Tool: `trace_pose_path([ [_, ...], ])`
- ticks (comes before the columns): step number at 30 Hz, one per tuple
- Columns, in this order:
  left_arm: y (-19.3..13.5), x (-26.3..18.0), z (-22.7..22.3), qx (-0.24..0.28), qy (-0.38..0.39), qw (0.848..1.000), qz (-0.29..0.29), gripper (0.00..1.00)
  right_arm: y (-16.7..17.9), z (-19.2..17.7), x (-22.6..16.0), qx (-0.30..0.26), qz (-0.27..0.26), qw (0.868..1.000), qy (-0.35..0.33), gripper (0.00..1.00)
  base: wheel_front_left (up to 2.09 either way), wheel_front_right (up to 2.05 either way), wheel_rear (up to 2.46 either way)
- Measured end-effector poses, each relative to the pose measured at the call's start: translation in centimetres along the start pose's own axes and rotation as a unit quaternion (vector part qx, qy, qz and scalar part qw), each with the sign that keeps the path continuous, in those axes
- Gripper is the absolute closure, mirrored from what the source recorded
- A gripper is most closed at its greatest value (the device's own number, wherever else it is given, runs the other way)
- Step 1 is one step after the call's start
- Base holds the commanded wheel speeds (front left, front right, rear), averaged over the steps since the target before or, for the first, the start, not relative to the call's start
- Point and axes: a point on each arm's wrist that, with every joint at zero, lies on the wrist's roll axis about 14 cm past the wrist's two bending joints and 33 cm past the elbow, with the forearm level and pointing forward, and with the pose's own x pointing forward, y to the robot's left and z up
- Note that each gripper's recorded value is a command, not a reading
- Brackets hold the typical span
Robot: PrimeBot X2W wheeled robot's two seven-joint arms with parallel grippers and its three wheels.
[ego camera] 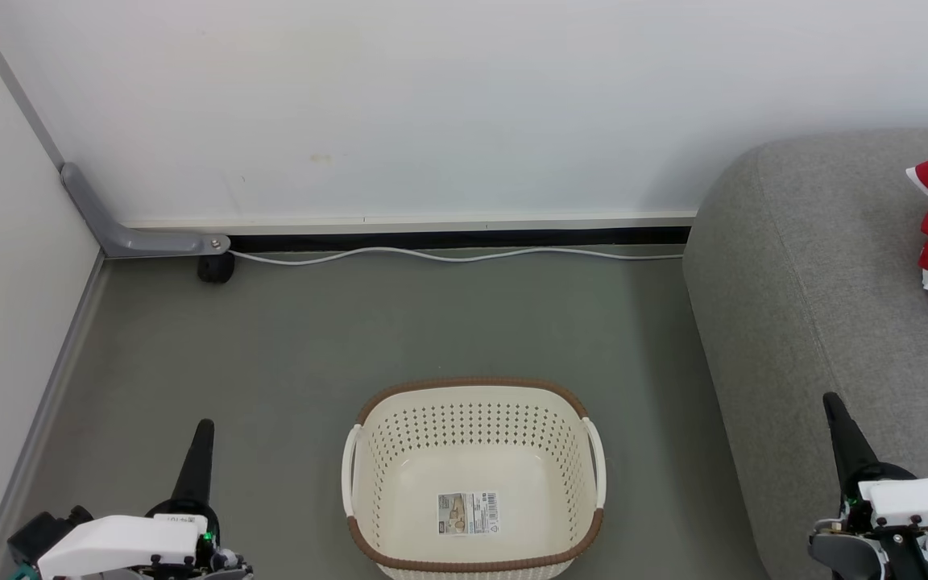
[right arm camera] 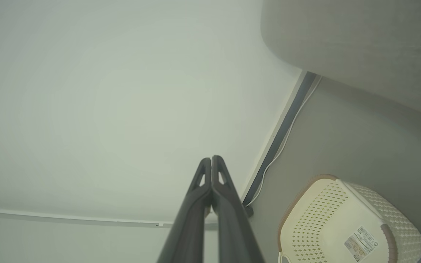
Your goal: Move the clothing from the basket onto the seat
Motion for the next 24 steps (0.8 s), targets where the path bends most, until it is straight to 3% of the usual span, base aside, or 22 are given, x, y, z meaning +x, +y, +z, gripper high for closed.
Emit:
trace_pose_path([
  [24, -1.5, 0.1, 0.8, -0.112, 0.0, 0.993, -0.03, 1.0, 1.1, 0.8, -0.4, 0.112, 0.025, 0.993, -0.002, 1.0, 0.0, 0.0, 0.0],
])
